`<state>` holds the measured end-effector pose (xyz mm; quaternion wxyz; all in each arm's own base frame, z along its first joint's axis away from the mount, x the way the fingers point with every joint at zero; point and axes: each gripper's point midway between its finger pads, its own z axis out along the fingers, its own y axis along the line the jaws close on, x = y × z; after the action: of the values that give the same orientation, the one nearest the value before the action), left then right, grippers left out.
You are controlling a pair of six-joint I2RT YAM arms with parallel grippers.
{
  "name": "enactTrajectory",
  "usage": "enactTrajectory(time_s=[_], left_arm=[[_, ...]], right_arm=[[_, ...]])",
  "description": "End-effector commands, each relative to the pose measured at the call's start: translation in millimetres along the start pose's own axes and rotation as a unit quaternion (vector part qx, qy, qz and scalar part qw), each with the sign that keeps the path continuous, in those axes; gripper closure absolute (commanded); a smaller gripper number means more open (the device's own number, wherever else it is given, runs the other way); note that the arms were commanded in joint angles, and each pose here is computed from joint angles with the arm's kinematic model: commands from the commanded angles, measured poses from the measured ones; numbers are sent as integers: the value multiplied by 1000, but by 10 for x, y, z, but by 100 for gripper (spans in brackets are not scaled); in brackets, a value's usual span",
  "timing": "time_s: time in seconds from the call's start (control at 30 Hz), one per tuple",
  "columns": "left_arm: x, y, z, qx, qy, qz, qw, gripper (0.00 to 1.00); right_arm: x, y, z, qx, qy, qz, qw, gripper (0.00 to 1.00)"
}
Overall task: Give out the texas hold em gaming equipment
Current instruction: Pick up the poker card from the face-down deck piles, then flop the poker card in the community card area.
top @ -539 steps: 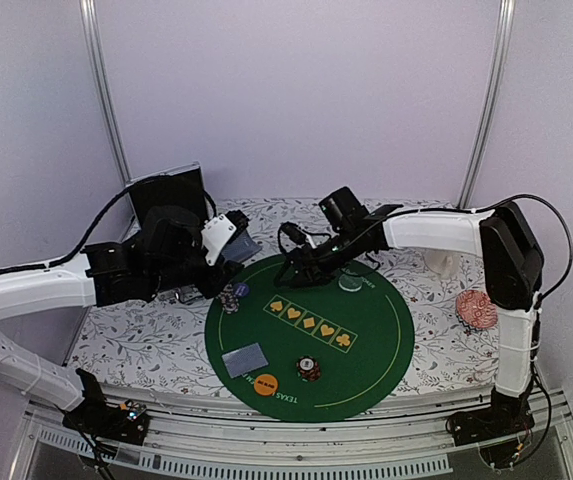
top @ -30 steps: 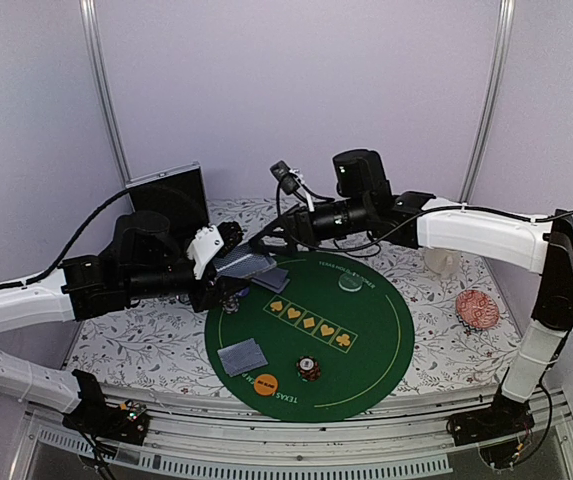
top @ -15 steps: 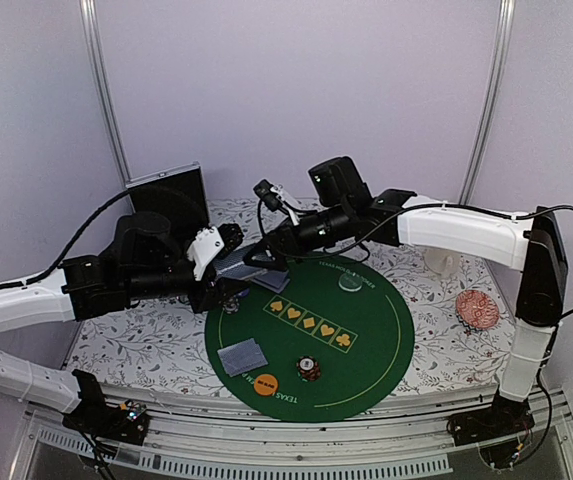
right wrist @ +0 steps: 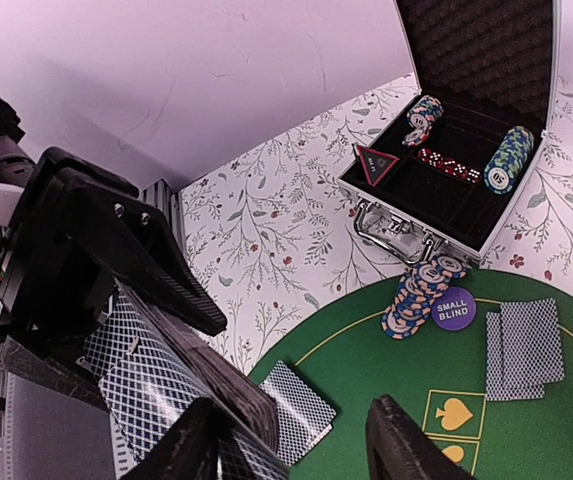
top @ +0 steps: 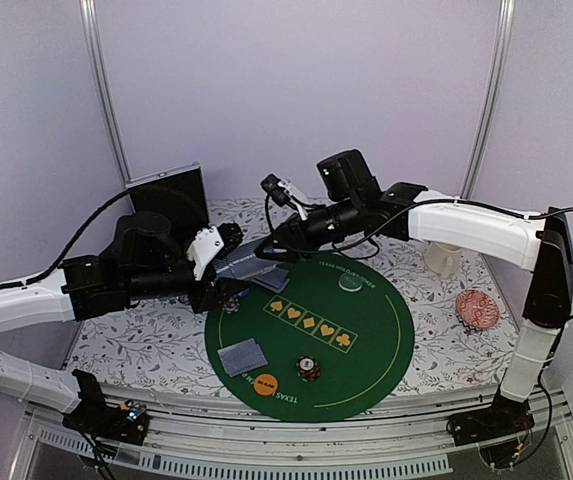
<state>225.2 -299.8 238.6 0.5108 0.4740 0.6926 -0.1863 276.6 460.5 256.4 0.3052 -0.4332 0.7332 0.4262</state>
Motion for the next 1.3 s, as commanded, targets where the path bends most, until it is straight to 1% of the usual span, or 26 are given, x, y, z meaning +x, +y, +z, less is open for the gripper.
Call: enactTrajectory(time_s=[0.0, 0.17, 0.23, 0.3, 0.37, 0.67, 0.77, 0.83, 0.9, 0.97, 1.0, 1.1, 1.17, 1.27], left_arm=[[-129, -13, -24, 1, -27, 7, 1000, 49], [-133, -13, -23, 1, -28, 7, 1000, 49], [-134, -12, -25, 1, -28, 7, 1000, 49], [-134, -14, -25, 1, -28, 7, 1000, 49], [-132, -14, -23, 1, -27, 7, 1000, 49], [-123, 21, -21, -9, -25, 7, 1000, 49], [-115, 86, -20, -27, -21, 5, 999, 49], [-111, 169, -29, -51, -18, 3, 999, 49], [-116, 250, -45, -74, -18, 0, 997, 49], [-114, 359, -75, -104, -15, -5, 994, 49], [-118, 406, -89, -116, -16, -8, 993, 49], [-134, 547, -158, -151, -21, -16, 988, 50], [-146, 643, -209, -175, -25, -22, 984, 50], [-147, 761, -283, -204, -27, -30, 978, 50]], right_arm=[[-124, 68, -190, 6, -13, -10, 1000, 54], [-156, 54, -275, 19, -15, -12, 1000, 69], [-167, 53, -306, 23, -15, -12, 1000, 78], [-178, 52, -339, 27, -16, -12, 999, 90], [-193, 54, -375, 32, -16, -13, 999, 96], [-341, 60, -666, 50, -37, -17, 998, 98], [-434, -104, -885, 99, -54, -4, 994, 98], [-465, -353, -1081, 177, -64, 12, 982, 98], [-374, -670, -1225, 275, -54, 28, 960, 98], [-133, -1023, -1292, 367, -12, 44, 929, 98], [39, -1165, -1296, 402, 22, 56, 914, 98], [386, -1425, -1102, 451, 108, 63, 884, 98], [452, -1492, -887, 464, 137, 50, 874, 98], [641, -1579, -513, 478, 188, 3, 858, 99]])
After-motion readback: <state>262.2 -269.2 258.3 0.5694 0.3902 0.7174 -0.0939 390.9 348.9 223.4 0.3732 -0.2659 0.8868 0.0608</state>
